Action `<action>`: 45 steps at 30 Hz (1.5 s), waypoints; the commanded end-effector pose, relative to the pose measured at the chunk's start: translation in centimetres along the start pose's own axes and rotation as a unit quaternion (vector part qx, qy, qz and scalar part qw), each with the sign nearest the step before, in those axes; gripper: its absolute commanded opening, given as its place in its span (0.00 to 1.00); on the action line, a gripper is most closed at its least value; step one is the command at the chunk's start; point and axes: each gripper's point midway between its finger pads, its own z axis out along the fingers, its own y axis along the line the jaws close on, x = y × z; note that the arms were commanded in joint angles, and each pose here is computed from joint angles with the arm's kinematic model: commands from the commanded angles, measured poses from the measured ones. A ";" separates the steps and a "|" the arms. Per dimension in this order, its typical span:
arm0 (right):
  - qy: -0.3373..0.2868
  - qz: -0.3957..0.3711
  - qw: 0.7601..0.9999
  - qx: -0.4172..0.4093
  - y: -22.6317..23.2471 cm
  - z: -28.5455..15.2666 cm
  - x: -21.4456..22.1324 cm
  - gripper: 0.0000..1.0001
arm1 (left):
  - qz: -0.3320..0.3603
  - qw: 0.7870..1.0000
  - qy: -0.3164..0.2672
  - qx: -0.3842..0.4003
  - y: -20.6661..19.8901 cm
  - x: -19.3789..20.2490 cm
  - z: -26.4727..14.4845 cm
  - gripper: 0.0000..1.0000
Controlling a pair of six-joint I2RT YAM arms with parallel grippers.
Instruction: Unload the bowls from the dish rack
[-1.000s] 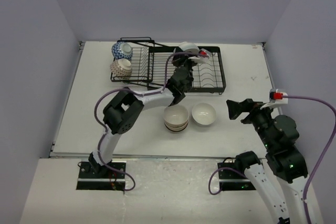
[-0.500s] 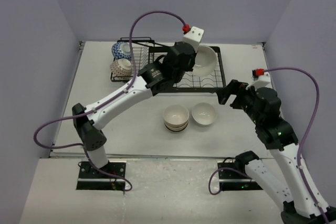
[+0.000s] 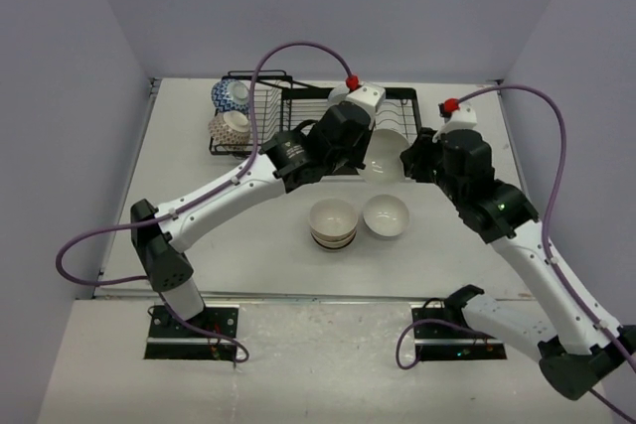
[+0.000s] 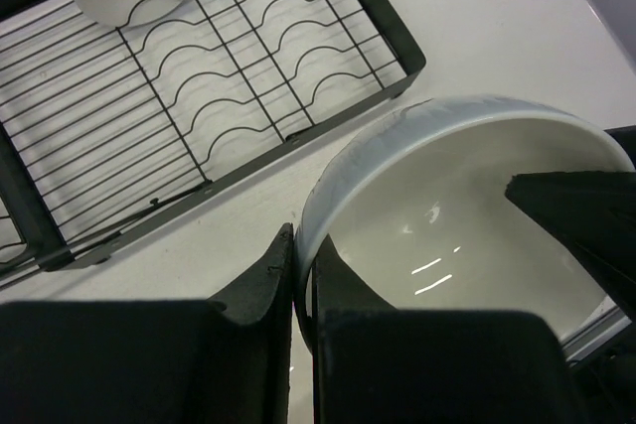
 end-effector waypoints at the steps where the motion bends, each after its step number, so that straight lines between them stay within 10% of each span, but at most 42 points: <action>1: 0.007 -0.013 0.999 0.035 -0.8 1.1 0.2 0.32 | -0.034 0.998 -0.041 0.030 -1.2 -2.8 -1.4 0.00; 7: 0.022 -0.014 0.999 0.040 -0.9 2.2 1.2 0.00 | -0.028 0.998 -0.037 0.038 -1.7 -2.4 -0.7 0.00; 10: 0.037 -0.015 0.998 0.052 -1.3 2.4 2.1 0.00 | -0.028 0.998 -0.042 0.032 -1.5 -2.9 -0.5 0.00; 11: 0.038 -0.014 0.997 0.059 -1.7 2.5 2.3 0.00 | -0.025 0.998 -0.043 0.025 -1.2 -3.0 -0.5 0.86; 12: 0.051 -0.018 0.996 0.066 -2.2 2.7 3.1 0.00 | -0.024 0.998 -0.046 0.019 -0.9 -3.3 -0.7 1.00; 24: 0.237 0.017 0.969 0.060 -6.7 4.5 14.1 0.00 | -0.071 0.977 -0.174 -0.099 8.2 -6.1 -12.4 1.00; 39: 0.295 0.033 0.953 0.059 -7.5 7.5 19.4 0.01 | -0.028 0.984 -0.140 -0.109 10.0 -2.4 -10.7 1.00; 45: 0.297 0.032 0.952 0.064 -7.7 7.6 19.6 0.17 | -0.027 0.985 -0.138 -0.104 10.2 -2.3 -10.2 1.00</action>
